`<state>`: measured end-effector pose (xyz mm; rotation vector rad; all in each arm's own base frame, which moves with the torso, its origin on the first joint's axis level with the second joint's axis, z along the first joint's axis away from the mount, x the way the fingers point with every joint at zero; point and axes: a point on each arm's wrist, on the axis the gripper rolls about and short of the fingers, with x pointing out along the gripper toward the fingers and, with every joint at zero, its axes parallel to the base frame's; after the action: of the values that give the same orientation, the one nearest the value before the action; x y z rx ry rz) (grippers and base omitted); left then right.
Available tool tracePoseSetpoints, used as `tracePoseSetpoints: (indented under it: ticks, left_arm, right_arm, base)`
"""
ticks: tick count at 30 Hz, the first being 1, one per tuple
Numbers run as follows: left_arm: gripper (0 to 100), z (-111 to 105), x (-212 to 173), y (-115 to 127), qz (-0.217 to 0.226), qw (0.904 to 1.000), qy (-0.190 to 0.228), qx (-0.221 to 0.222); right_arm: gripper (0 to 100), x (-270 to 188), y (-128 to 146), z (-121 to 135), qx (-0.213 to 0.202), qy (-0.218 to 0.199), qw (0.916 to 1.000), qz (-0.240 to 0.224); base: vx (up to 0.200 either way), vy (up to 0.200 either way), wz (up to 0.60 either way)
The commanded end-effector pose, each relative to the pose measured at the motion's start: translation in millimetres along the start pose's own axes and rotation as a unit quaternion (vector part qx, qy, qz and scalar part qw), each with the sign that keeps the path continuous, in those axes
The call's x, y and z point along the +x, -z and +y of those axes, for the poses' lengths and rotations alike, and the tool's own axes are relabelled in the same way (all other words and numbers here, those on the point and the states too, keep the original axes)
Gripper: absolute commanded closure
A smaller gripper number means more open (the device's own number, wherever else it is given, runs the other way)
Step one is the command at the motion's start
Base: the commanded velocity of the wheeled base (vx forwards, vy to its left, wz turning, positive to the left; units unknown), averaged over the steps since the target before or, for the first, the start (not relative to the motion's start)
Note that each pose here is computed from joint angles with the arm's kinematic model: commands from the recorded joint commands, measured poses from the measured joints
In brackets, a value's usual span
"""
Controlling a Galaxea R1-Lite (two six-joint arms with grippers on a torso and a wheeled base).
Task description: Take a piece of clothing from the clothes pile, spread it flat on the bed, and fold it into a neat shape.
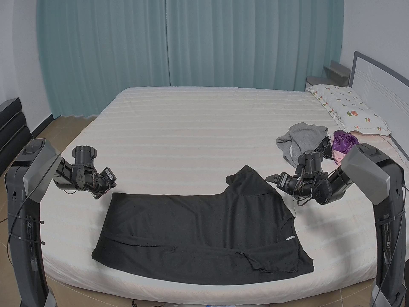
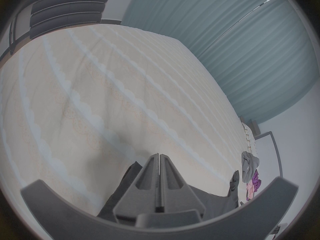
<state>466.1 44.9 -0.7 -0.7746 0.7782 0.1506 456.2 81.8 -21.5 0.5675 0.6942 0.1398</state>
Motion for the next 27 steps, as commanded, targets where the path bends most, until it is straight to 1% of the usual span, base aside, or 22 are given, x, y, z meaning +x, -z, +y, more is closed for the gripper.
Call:
tracePoseSetpoints:
  ticks: [1,3,4,12,14,16,24,25,27]
  left_arm:
    - [100,0,1,0,-0.001,1.0,0.001,0.003]
    - [100,-1,1,0,-0.001,1.0,0.003,0.003]
    - [0,-1,2,0,-0.003,1.0,0.004,0.003]
    - [0,2,8,6,0.005,0.9999,-0.001,0.01]
    - [0,4,10,8,0.01,0.9996,-0.004,0.025]
    - [0,7,13,10,0.013,0.9995,-0.007,0.029]
    - [0,7,17,13,0.016,0.9994,-0.007,0.031]
    - [100,6,16,12,0.014,0.9994,-0.006,0.03]
    - [100,6,16,12,0.014,0.9995,-0.006,0.029]
  right_arm:
    - [0,15,4,-7,0.002,0.008,1.0,0.003]
    - [0,15,3,-8,0.003,0.008,1.0,0.002]
    - [0,15,3,-8,0.003,0.008,1.0,0.002]
    - [0,19,1,-8,0.01,0.005,0.9999,-0.003]
    - [0,19,1,-8,0.012,0.005,0.9999,-0.004]
    - [0,19,1,-8,0.013,0.005,0.9999,-0.003]
    - [0,20,2,-8,0.012,0.004,0.9999,-0.003]
    - [0,22,3,-8,0.012,0.004,0.9999,-0.003]
    - [0,26,2,-8,0.011,0.003,0.9999,-0.005]
  base:
    - [0.0,0.0,0.0]
    - [0.0,0.0,0.0]
    - [0.0,0.0,0.0]
    - [0.0,0.0,0.0]
    - [0.0,0.0,0.0]
    - [0.0,0.0,0.0]
    - [0.0,0.0,0.0]
    - [0.0,0.0,0.0]
    - [0.0,0.0,0.0]
